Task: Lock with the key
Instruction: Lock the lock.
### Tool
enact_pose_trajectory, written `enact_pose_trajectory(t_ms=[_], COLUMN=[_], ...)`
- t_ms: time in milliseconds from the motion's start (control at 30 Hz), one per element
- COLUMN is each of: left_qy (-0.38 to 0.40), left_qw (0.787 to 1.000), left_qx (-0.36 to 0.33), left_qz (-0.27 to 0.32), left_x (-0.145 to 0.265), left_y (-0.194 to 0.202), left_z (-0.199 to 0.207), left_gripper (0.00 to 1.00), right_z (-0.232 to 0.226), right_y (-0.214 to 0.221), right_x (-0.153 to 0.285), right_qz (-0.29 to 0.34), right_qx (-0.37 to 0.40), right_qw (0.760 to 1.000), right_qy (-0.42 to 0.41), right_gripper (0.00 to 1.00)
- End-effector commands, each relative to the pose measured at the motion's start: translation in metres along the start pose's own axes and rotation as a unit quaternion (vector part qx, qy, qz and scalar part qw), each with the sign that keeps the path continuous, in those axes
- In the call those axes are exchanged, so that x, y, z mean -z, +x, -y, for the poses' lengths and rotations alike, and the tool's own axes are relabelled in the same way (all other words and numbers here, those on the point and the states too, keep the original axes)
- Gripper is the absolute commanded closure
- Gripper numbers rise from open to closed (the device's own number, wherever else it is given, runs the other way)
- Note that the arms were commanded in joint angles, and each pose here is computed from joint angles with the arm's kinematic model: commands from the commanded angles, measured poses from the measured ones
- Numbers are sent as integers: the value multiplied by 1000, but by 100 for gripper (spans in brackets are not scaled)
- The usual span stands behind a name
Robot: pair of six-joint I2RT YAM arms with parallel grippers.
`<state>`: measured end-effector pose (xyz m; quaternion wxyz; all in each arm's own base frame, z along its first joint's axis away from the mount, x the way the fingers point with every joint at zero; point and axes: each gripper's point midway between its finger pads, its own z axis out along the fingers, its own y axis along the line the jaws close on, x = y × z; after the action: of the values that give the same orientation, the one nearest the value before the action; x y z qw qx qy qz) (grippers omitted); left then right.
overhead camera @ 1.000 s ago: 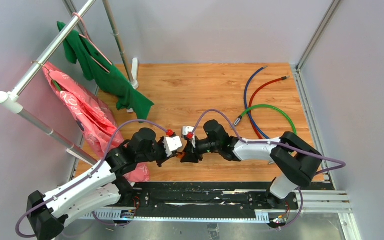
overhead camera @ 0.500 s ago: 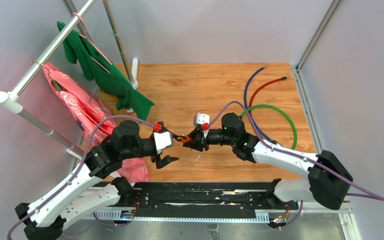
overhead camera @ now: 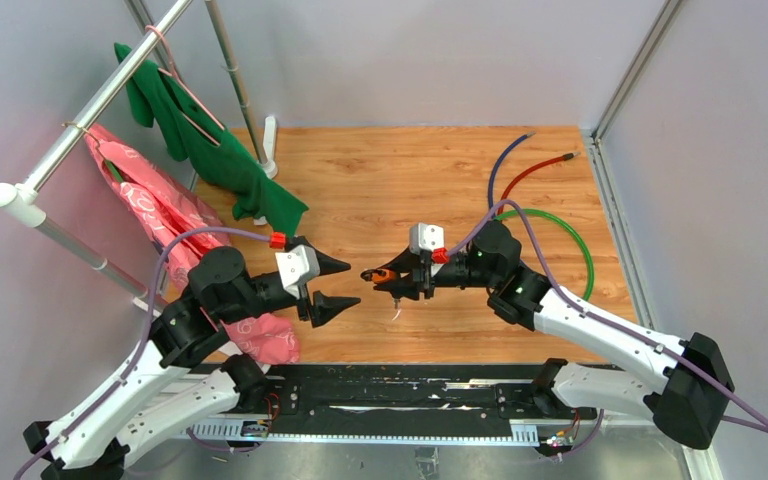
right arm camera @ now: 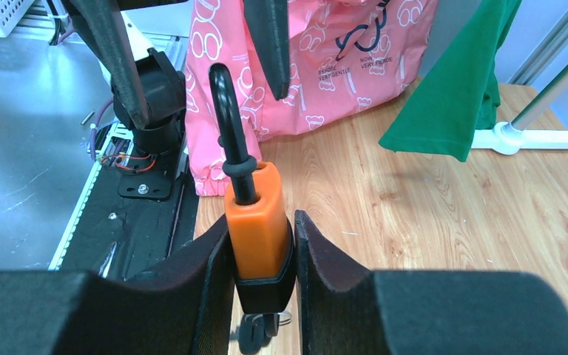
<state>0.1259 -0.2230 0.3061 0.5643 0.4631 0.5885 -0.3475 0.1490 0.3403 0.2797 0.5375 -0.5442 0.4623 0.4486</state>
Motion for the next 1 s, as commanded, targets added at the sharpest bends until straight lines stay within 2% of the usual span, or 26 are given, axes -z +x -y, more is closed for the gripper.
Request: enact_pose_trajectory(t_ms=[0,200,533,600,667,767,800,867,900,967], left_qy=[10,35,11,10,9,10,12,13,13,18], left_qw=[998,996,997,997,997,997,997,997,997,997], left_qx=[45,56,59,60,60,60,60,58,56,53], left_qz=[51,62,50,46,42,41,41,42,43,45], left_x=[-12,-19,-26,-27,-28,-28,-28,-28,-28,-27], left_y=[-30,-37,-27,-24,-21,-20,-20,-20,-21,-22], left_z=[1,8,-1,-1,-1,-1,0,0,0,2], left_gripper=[34,43,83,82,74,72,76,97,100,100], right_z=[3,3,2,1,1,1,0,0,0,-1], right_y=[-24,-22,-23,-25,-28,-30,-30,-29,-30,-29], right_x=[2,0,-1,-1,-1,0,0,0,0,0], right_qz=[27,26,27,29,31,33,34,33,33,32], right_qx=[16,16,17,17,18,19,19,17,18,16], right_qw=[1000,1000,999,999,999,999,999,999,999,999], right_qy=[-2,-4,-12,-13,-15,-16,-16,-16,-15,-17], right_gripper=[100,100,100,100,100,100,100,100,100,100])
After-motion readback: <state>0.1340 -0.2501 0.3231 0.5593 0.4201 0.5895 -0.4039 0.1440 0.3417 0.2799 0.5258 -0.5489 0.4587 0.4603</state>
